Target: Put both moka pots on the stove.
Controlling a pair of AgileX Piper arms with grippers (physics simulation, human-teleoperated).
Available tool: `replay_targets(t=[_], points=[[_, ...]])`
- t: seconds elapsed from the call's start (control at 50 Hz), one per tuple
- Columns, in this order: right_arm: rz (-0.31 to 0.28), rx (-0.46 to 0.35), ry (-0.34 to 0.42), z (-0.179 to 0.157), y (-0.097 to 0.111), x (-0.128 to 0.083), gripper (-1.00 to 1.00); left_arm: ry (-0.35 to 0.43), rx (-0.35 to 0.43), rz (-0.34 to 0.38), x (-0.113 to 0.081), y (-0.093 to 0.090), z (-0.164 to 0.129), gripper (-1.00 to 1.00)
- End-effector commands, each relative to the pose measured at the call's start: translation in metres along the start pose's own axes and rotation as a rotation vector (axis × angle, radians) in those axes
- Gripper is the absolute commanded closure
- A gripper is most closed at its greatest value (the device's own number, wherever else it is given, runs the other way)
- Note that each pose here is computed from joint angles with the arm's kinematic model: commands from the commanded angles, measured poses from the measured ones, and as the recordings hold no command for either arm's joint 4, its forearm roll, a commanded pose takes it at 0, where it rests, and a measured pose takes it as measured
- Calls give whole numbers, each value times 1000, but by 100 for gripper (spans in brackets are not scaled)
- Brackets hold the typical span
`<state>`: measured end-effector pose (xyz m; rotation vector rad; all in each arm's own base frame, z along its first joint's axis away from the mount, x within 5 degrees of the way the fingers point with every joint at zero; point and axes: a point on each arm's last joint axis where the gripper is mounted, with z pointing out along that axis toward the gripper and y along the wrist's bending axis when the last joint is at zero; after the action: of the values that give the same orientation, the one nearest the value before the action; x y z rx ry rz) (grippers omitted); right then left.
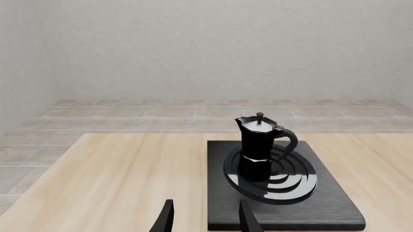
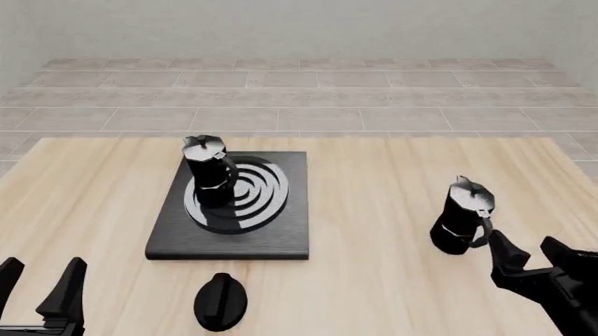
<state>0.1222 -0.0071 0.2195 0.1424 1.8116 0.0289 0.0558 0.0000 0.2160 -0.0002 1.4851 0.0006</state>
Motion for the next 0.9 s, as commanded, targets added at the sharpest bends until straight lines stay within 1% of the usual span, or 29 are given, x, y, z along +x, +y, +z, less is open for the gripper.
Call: replay_targets(t=[0.02, 0.06, 0.2, 0.24, 0.42, 0.58, 0.9], points=[[-25, -3, 9, 16, 0, 10, -100, 0, 0, 0, 0, 0, 0, -100], [-28, -4, 10, 17, 0, 10, -100, 0, 0, 0, 0, 0, 0, -100], [-66, 7, -8, 28, -3, 17, -100, 0, 0, 0, 0, 0, 0, -100], [-65, 9, -9, 30, -3, 16, -100, 0, 0, 0, 0, 0, 0, -100], [-94, 11, -16, 44, -4, 21, -100, 0, 0, 0, 0, 0, 0, -100], [-104, 18, -12, 54, -6, 26, -100, 1, 0, 0, 0, 0, 0, -100], [-97, 16, 13, 74, -6, 35, -100, 0, 0, 0, 0, 0, 0, -100]])
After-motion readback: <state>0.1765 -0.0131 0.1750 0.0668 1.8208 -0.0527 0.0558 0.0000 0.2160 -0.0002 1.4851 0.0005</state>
